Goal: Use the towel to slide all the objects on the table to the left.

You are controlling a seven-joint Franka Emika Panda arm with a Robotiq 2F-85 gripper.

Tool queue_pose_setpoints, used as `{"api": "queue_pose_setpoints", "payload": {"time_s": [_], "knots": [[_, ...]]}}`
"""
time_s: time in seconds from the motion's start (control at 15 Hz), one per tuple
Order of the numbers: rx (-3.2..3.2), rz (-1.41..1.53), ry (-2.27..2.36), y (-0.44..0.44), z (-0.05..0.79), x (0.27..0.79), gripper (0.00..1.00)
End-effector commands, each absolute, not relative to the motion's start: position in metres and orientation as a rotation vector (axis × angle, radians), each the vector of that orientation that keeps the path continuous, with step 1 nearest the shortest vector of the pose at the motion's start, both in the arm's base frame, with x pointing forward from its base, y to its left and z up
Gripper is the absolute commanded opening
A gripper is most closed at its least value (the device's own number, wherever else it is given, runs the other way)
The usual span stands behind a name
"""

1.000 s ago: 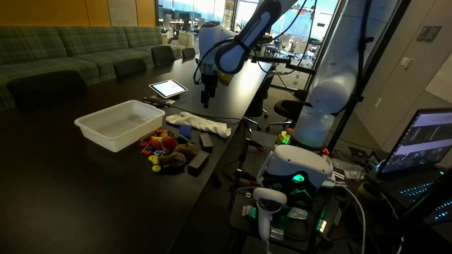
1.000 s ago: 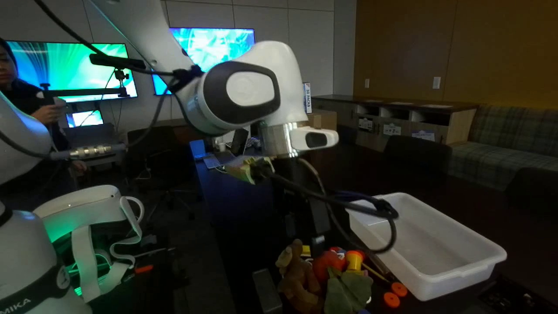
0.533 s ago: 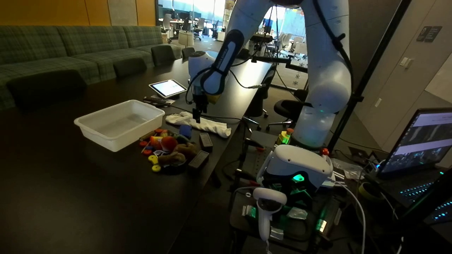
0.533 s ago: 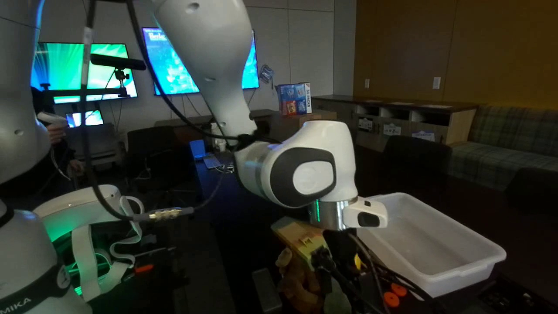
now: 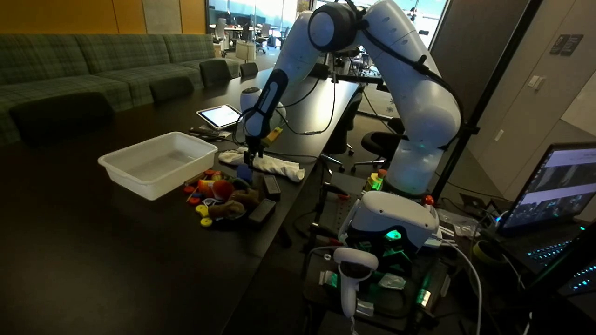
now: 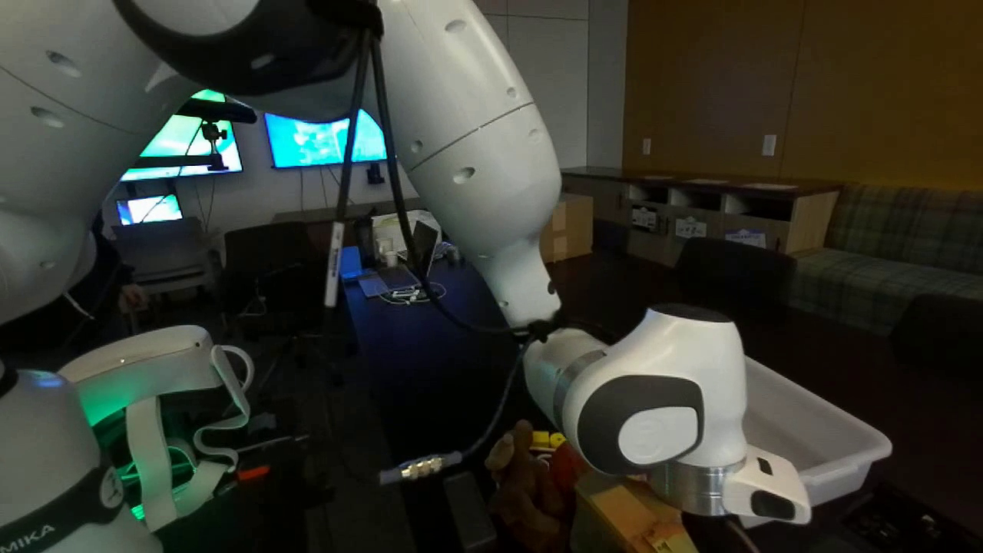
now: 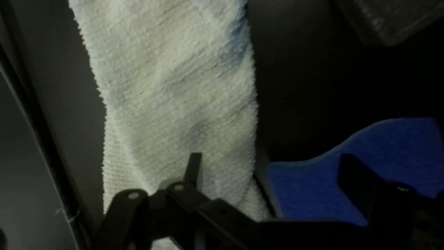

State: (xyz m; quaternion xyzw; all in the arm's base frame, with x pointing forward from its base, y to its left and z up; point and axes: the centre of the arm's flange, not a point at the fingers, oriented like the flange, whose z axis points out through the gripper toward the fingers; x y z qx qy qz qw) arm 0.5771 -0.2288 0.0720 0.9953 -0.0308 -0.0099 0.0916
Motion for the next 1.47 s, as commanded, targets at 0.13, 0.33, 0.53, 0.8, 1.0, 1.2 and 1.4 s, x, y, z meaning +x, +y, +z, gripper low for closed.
{"api": "queue_pose_setpoints", "payload": {"time_s": [0.13, 0.33, 0.53, 0.8, 1.0, 1.2, 1.4], "knots": [[3.026, 0.005, -0.178, -0.309, 0.075, 0.608, 1.00], [3.068, -0.060, -0.169, -0.325, 0.064, 0.607, 1.00], [3.105, -0.138, -0.164, -0.330, 0.047, 0.606, 1.00], [3.138, -0.224, -0.171, -0.332, 0.026, 0.604, 1.00], [3.134, -0.268, -0.169, -0.334, 0.020, 0.604, 1.00], [3.132, -0.294, -0.171, -0.335, 0.026, 0.602, 0.67], [3.120, -0.295, -0.159, -0.332, 0.040, 0.596, 0.47]]}}
